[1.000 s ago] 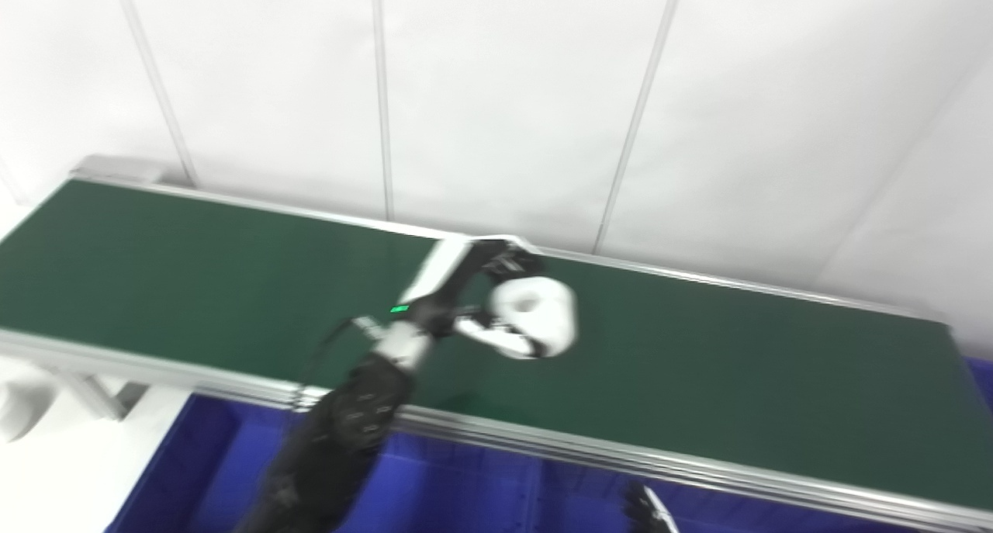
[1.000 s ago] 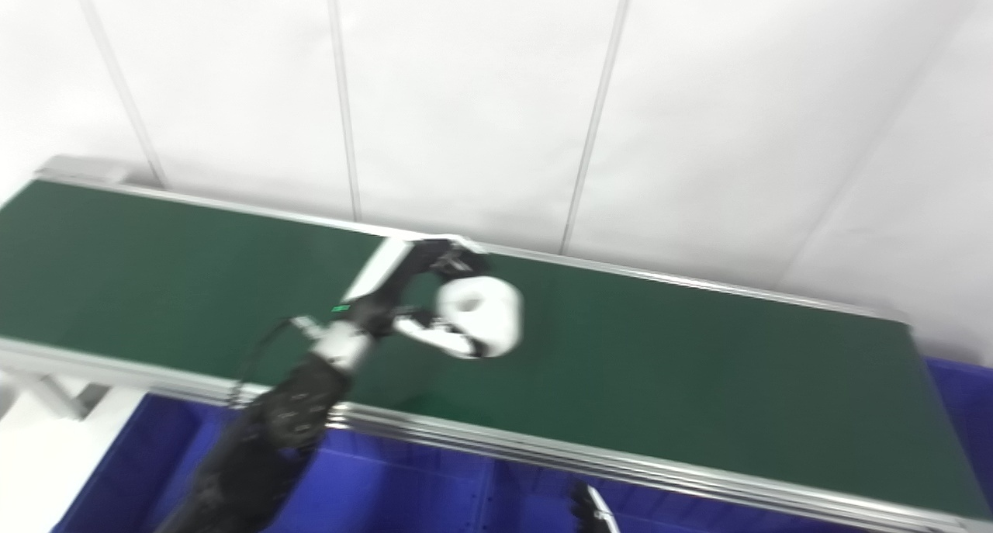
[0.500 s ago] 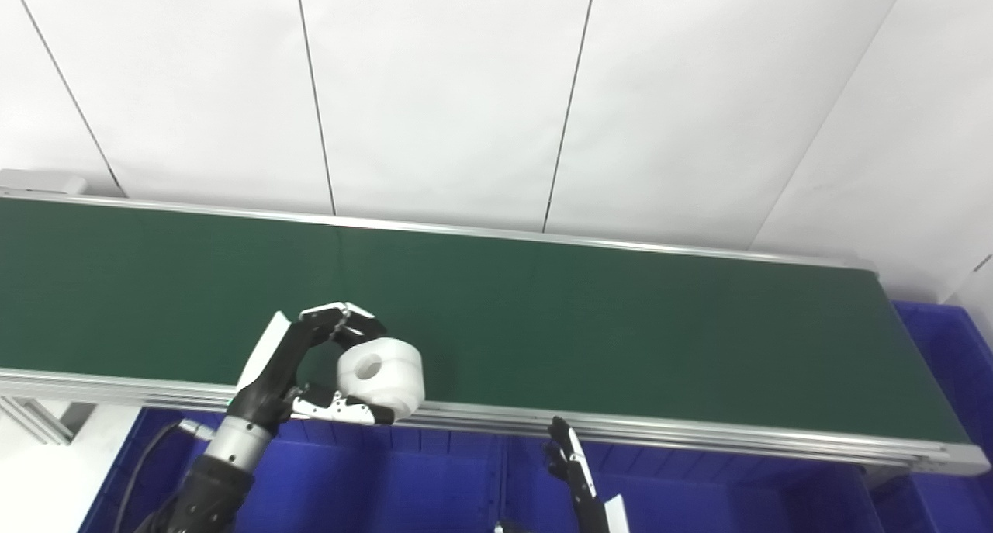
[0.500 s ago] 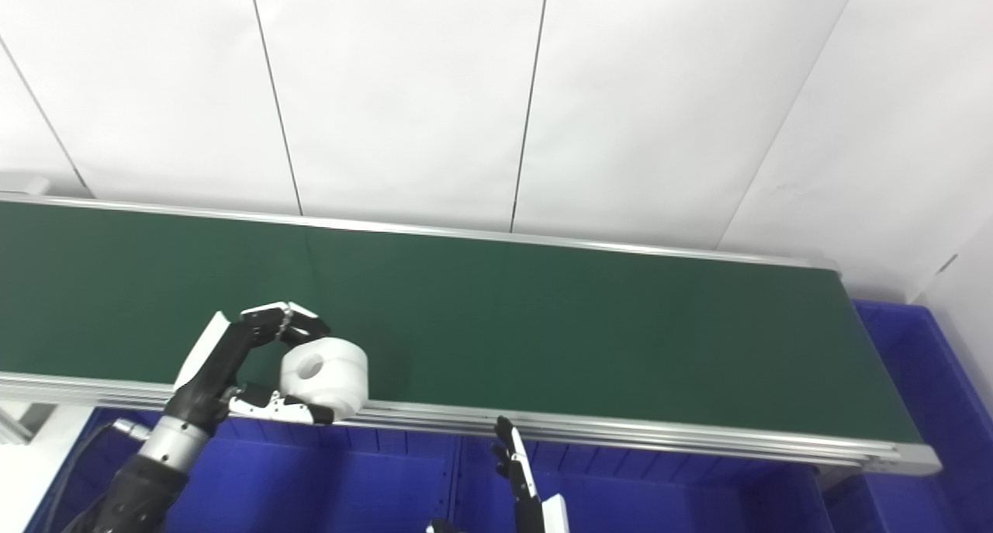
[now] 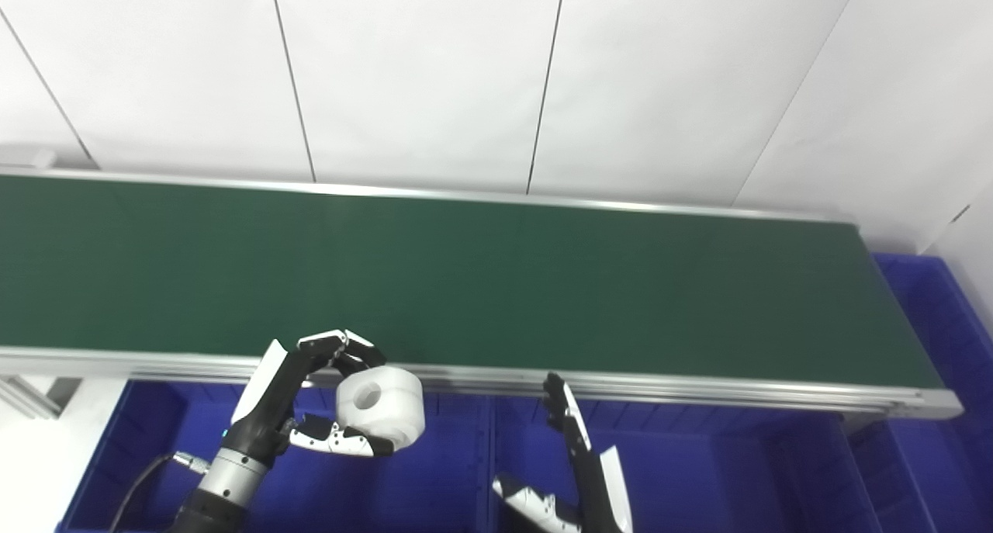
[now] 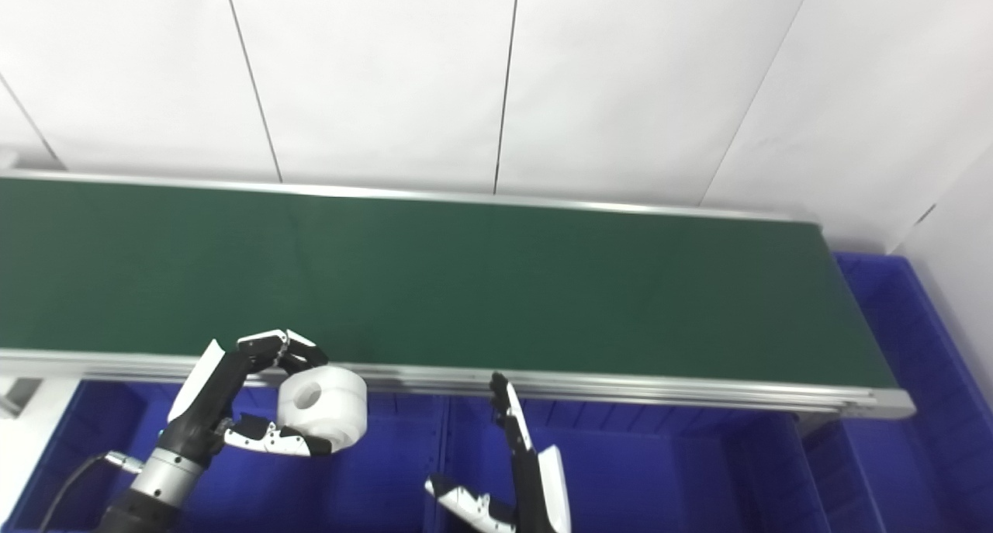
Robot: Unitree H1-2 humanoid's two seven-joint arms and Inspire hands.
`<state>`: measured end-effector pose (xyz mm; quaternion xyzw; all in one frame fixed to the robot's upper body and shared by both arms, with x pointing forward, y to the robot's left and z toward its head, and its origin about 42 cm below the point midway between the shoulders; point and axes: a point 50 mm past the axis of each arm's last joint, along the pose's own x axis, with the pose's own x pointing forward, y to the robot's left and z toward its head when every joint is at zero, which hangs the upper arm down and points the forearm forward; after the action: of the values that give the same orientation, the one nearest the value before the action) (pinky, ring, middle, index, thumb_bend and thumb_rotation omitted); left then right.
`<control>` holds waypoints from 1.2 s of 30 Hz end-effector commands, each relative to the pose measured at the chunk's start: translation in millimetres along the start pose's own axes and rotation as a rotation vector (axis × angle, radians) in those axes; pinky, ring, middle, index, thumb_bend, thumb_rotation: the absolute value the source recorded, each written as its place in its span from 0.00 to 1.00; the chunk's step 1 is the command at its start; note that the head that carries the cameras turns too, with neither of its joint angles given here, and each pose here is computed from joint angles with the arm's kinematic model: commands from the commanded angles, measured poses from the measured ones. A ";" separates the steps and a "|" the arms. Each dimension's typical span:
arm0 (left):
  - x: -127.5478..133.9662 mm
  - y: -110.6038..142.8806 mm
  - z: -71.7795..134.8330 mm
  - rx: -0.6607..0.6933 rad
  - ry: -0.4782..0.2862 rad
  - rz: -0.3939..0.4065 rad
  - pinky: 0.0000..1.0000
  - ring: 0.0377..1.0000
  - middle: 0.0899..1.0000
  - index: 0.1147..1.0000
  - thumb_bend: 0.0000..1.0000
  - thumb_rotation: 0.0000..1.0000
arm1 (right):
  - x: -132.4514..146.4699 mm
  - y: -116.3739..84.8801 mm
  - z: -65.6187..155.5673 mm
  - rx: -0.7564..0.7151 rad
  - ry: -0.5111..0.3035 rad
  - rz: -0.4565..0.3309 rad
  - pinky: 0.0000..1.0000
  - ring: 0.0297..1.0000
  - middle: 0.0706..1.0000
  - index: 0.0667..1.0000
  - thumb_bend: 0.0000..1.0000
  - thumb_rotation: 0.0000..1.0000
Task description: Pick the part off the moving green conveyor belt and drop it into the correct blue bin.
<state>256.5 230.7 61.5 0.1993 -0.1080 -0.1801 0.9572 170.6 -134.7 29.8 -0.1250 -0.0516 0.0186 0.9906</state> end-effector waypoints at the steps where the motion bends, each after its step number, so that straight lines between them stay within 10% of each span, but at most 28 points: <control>1: 4.9 6.4 14.4 0.011 -0.089 0.000 0.42 0.38 0.47 0.47 0.49 0.00 | 4.7 0.3 10.5 0.026 -0.027 -0.009 0.86 0.91 0.94 0.97 0.81 0.70; 26: 6.5 -35.9 6.8 0.118 -0.032 -0.179 0.51 0.41 0.45 0.46 0.50 0.00 | -7.7 -37.0 17.4 0.045 -0.019 -0.034 0.90 0.90 0.90 0.94 0.86 0.76; 35: 21.9 -49.9 4.5 0.193 0.031 -0.114 0.50 0.40 0.47 0.46 0.50 0.00 | -13.7 -43.2 14.6 0.031 -0.014 -0.012 0.89 0.89 0.89 0.93 0.86 0.75; 36: 22.3 -50.5 3.8 0.211 0.053 -0.117 0.53 0.53 0.46 0.45 0.51 0.00 | -13.9 -43.4 14.2 0.032 -0.012 -0.012 0.89 0.89 0.89 0.94 0.87 0.75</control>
<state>249.4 179.0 36.5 0.2964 -0.0723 -0.2344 0.9230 152.8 -175.1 43.0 -0.1118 -0.0318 0.0124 0.9931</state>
